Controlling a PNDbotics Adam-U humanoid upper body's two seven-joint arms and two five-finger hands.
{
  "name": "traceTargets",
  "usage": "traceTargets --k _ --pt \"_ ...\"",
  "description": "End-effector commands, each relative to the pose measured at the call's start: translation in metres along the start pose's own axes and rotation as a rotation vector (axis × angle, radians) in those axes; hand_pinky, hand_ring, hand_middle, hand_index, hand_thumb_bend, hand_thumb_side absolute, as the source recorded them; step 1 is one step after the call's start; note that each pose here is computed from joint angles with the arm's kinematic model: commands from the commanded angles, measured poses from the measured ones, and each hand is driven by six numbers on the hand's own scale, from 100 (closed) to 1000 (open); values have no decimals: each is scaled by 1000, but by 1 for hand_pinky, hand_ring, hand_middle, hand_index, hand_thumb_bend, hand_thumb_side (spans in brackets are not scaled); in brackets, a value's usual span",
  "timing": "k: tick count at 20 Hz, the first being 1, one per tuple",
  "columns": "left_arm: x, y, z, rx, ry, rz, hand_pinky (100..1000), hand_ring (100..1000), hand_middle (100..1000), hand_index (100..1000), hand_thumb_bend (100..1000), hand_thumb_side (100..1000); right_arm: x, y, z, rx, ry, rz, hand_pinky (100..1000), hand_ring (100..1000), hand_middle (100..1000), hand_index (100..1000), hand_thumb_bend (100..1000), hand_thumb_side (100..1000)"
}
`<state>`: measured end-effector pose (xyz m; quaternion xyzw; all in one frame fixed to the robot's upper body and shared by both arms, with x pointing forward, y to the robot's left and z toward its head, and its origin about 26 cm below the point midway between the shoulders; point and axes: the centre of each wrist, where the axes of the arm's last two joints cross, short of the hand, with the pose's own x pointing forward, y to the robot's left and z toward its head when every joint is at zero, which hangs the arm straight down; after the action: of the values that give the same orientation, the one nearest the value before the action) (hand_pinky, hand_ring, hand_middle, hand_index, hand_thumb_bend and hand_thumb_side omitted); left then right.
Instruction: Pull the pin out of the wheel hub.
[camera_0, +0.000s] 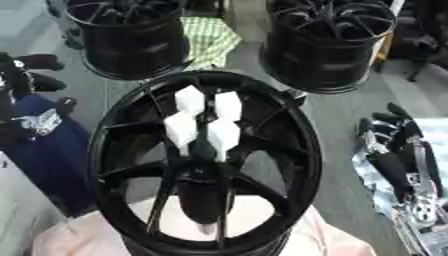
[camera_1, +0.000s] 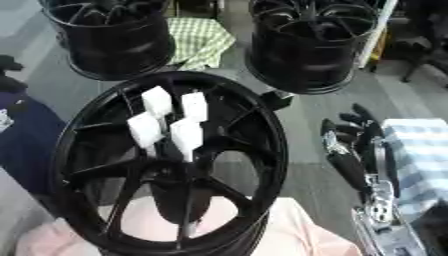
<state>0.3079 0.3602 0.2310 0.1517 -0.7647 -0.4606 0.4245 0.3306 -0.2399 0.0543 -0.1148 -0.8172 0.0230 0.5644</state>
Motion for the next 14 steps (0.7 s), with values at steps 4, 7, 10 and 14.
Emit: traceTargets --k 4,7,10,14 --pt "35 42 -25 -386 -96 -295 816 744 757 857 355 276 2 -5 -3 21 -19 25 703 731 746 918 292 369" --pt "49 42 -40 -533 -147 -376 822 754 754 854 341 245 1 -6 -2 28 -14 30 703 731 746 918 292 369" --pt "62 38 -54 -639 -207 -428 818 736 746 851 306 205 0 -7 -1 32 -11 35 703 731 746 919 292 370" --pt "78 32 -73 -750 -280 -475 803 673 726 847 285 179 -2 -8 0 33 -7 39 703 732 746 919 291 370"
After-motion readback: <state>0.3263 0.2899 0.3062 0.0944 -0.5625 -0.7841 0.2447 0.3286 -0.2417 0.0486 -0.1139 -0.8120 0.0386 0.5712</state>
